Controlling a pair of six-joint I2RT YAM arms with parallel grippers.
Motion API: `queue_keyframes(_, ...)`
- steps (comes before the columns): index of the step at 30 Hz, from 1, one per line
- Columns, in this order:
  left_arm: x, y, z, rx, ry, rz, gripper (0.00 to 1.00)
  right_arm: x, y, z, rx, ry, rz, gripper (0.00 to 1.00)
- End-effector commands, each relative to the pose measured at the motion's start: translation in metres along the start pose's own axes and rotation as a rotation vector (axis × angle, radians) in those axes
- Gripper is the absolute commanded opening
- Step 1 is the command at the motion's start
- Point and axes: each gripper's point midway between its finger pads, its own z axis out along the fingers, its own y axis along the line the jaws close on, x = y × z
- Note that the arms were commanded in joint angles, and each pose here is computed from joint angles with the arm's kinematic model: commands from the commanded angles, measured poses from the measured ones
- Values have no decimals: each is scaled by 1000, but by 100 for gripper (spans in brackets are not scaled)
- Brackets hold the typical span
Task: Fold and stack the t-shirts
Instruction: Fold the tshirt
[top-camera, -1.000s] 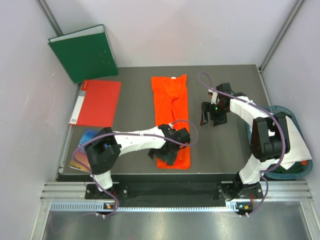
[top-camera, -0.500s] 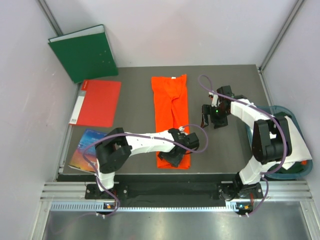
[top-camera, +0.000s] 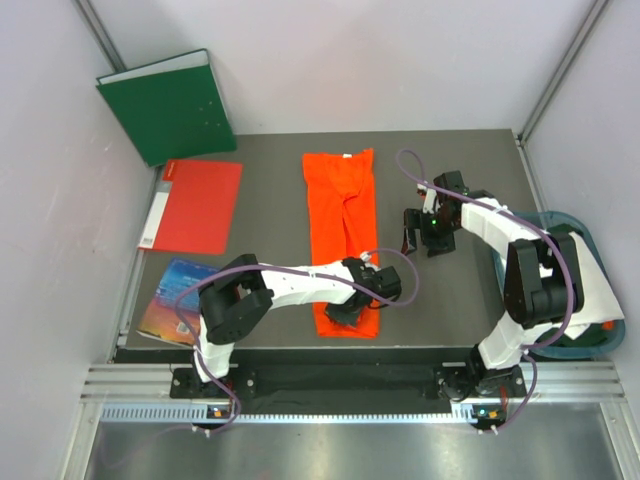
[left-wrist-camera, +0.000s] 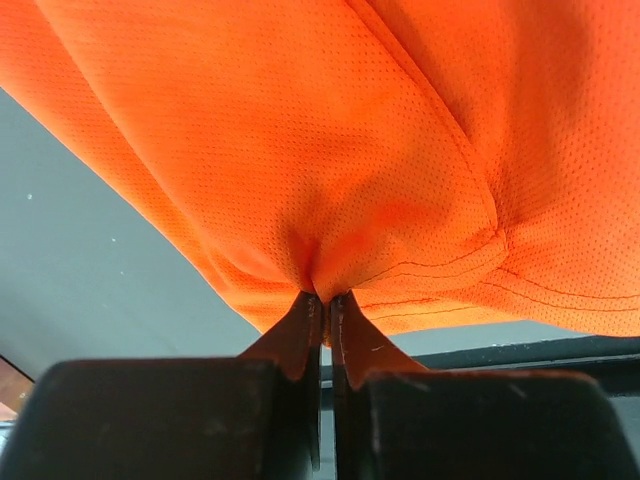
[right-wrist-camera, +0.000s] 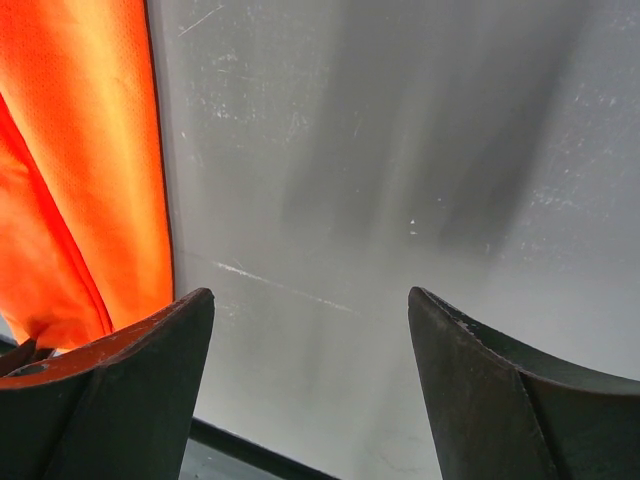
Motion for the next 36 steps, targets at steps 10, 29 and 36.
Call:
queue_keyframes(10,14,19,-11,-31,-4,-16,27,-10,11,-3,-37,-42,-28,79)
queue_keyframes(29,35,35,-12,-61,20,-53,0,-9,10,0,-39,-34,-24,80)
queue_keyframes(36,35,51,-25,-110,-12,-112,0,-8,12,-1,-39,-35,-29,80)
